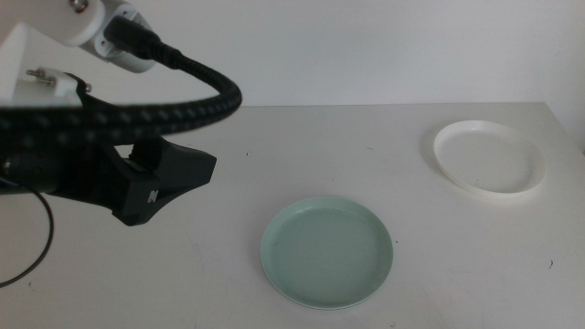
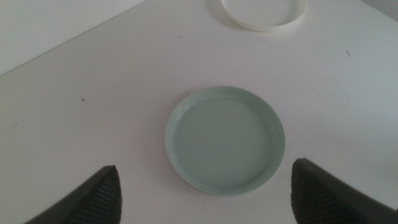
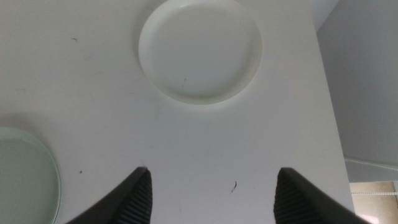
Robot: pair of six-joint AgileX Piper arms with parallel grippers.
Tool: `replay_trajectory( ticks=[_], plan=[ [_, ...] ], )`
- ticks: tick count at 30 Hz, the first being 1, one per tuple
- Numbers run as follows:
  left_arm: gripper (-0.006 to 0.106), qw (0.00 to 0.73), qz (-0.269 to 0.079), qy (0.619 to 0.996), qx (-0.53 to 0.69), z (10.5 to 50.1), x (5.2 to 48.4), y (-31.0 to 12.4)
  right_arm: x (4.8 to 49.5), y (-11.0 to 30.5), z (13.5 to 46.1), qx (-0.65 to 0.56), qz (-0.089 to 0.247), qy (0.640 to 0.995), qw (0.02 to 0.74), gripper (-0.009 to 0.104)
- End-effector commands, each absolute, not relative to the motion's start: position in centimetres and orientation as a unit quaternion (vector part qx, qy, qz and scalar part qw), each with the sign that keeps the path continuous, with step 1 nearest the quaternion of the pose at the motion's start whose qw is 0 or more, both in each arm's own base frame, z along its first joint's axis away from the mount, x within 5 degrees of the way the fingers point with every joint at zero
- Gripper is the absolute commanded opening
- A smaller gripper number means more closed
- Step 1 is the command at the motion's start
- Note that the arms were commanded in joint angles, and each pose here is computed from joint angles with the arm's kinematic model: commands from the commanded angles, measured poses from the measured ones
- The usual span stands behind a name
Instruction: Stack the three bowls on top of each other.
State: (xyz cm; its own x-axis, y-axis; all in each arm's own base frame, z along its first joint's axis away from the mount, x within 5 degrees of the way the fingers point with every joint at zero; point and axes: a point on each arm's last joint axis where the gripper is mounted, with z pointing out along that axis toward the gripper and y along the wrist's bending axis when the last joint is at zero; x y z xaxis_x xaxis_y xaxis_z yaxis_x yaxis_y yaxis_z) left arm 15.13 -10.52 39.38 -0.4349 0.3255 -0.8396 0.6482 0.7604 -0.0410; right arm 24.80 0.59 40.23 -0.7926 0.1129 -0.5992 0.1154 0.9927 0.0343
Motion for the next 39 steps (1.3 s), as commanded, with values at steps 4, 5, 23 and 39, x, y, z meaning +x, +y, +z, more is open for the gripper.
replay_trajectory(
  ticks=[4,5,23,39],
  plan=[
    [0.102,0.487,-0.194,0.804,0.280,41.1,15.1,-10.4,29.5,0.0,41.7,0.070,-0.012,0.941,0.331,0.050],
    [0.102,0.487,-0.194,0.804,0.280,41.1,15.1,-10.4,30.5,-0.2,41.6,0.074,-0.007,0.941,0.329,0.050],
    [0.102,0.487,-0.195,0.804,0.279,41.1,15.1,-10.4,40.4,-6.9,36.8,0.139,0.006,0.925,0.354,0.050],
    [0.102,0.487,-0.195,0.804,0.279,41.1,15.1,-10.4,44.4,-8.0,29.4,0.138,-0.013,0.945,0.297,0.050]
  ],
)
